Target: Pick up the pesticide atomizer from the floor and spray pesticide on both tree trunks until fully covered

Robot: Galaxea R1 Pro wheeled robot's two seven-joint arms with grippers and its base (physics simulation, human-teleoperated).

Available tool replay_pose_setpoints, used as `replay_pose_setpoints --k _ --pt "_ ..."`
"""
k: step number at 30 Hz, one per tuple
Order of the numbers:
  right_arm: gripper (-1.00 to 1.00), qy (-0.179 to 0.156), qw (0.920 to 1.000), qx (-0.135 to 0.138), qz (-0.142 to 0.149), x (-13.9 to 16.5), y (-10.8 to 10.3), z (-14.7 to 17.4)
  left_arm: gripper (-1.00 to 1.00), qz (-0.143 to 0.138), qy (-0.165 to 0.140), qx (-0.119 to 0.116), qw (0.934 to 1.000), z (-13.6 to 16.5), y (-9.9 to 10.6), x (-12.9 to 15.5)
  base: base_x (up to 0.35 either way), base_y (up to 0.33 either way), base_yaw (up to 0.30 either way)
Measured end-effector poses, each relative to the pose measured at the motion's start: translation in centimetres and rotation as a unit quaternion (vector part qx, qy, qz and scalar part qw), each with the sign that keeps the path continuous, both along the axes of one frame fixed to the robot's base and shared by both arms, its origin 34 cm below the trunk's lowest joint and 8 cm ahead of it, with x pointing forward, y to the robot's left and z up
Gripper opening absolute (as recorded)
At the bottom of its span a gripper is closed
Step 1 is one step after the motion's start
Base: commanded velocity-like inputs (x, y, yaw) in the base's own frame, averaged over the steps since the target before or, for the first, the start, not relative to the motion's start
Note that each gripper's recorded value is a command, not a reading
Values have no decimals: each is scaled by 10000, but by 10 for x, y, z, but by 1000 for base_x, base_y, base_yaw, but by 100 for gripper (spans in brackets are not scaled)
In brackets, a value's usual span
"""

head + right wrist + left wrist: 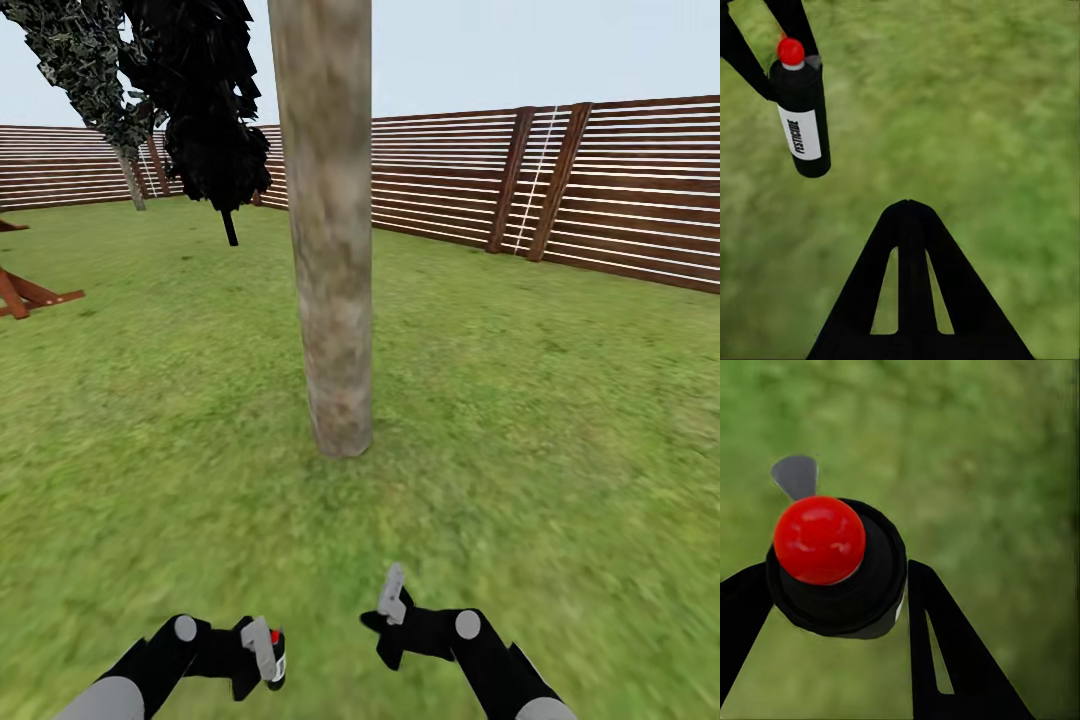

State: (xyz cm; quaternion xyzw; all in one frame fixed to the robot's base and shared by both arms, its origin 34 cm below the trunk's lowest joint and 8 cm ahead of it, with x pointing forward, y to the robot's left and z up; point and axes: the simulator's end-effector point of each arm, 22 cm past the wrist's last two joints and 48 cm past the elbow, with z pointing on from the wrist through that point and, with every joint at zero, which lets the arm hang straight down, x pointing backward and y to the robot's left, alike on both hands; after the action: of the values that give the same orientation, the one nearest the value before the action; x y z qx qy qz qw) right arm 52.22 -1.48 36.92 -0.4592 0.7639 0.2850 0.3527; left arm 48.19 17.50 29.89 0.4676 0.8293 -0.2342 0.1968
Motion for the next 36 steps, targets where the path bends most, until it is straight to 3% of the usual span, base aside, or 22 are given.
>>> replay_pose_setpoints --k 3,8,15,27,30,36 --pt "-100 -15 9998 36 217 -7 16 3 -100 -91 -19 -74 9999 2 -17 1 0 0 0" --pt "-100 -93 9984 -26 563 -16 30 5 -100 -122 -199 -101 9997 10 -23 15 0 0 0" --pt "-100 -135 9982 -26 578 -12 30 7 -100 -295 -211 -108 9993 10 -36 12 0 0 0" --pt "-100 -139 9982 -27 576 -12 30 7 -100 -408 -229 -407 9981 18 -78 9 0 0 0" --pt "-100 -137 9983 -32 570 -11 29 7 -100 -459 -245 -564 9971 23 -99 7 0 0 0" --pt "-100 -137 9983 -32 569 -11 29 7 -100 -490 -247 -625 9965 25 -109 6 0 0 0"
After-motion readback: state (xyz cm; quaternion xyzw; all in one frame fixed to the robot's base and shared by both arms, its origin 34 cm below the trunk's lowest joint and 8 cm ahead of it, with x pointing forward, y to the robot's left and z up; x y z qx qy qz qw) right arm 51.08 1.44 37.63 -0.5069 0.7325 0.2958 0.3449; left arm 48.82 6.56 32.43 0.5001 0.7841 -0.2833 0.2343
